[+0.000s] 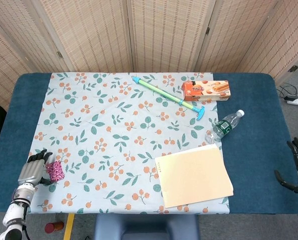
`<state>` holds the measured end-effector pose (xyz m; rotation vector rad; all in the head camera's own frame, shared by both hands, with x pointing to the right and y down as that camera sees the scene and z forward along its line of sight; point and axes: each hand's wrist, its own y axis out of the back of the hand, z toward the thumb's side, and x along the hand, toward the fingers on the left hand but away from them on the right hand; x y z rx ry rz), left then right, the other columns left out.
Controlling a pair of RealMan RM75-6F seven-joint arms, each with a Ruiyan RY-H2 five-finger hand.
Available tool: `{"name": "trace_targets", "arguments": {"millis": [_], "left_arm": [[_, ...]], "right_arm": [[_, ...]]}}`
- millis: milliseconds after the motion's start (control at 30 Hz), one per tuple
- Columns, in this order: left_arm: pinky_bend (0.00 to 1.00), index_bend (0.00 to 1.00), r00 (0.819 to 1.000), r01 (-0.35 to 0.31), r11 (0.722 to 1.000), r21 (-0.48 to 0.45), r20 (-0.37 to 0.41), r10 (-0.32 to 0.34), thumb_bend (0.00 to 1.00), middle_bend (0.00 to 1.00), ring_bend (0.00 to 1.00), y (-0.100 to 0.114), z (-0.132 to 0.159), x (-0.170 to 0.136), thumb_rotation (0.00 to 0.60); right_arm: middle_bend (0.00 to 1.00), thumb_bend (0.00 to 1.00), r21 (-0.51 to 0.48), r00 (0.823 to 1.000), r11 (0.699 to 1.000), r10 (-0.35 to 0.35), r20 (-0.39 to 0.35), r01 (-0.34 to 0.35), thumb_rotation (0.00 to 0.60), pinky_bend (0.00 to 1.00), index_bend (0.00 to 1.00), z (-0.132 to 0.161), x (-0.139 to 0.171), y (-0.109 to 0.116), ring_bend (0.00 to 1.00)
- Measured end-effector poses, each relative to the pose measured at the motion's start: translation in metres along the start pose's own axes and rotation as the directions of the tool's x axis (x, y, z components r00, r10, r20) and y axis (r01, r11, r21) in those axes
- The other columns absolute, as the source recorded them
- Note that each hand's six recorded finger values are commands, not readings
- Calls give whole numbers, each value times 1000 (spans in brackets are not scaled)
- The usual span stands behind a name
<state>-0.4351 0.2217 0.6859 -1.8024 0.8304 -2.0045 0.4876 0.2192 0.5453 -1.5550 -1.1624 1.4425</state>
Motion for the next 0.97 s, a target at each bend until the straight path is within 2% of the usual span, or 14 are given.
{"name": "trace_targets", "arguments": {"millis": [133, 233, 333, 467, 600, 733, 967], "left_arm": [[0, 138, 995, -97, 991, -94, -3, 97, 217, 6, 0, 22, -5, -2, 600], [0, 161, 978, -208, 966, -152, 3, 210, 218, 37, 0, 45, -10, -8, 600], [0, 171, 946, -315, 932, -178, 22, 324, 218, 51, 0, 66, -14, -18, 600], [0, 188, 901, -414, 892, -179, 57, 430, 218, 60, 0, 81, -20, -35, 600], [0, 193, 881, -452, 876, -167, 73, 468, 218, 65, 0, 79, -27, -53, 600], [0, 195, 873, -467, 870, -156, 73, 482, 218, 66, 0, 73, -34, -71, 600], [0, 195, 896, -431, 895, -118, 65, 440, 218, 66, 0, 61, -37, -91, 600]], "right_arm": [[0, 364, -16, 1000, 1000, 4, -7, -4, 501, 0, 0, 0, -2, 4, 0], [0, 351, -43, 1000, 999, 14, -15, -14, 506, 0, 0, 1, -3, 5, 0], [0, 347, -71, 999, 997, 37, -24, -39, 510, 0, 0, 0, -5, 3, 0], [0, 347, -110, 997, 991, 66, -49, -71, 512, 0, 0, 4, -6, -1, 0], [0, 347, -159, 993, 982, 86, -82, -98, 514, 0, 0, 10, -2, -5, 0], [0, 347, -162, 994, 983, 70, -89, -84, 512, 0, 0, 13, 2, -2, 0], [0, 347, -135, 996, 989, 47, -71, -57, 513, 0, 0, 14, 12, 1, 0]]}}
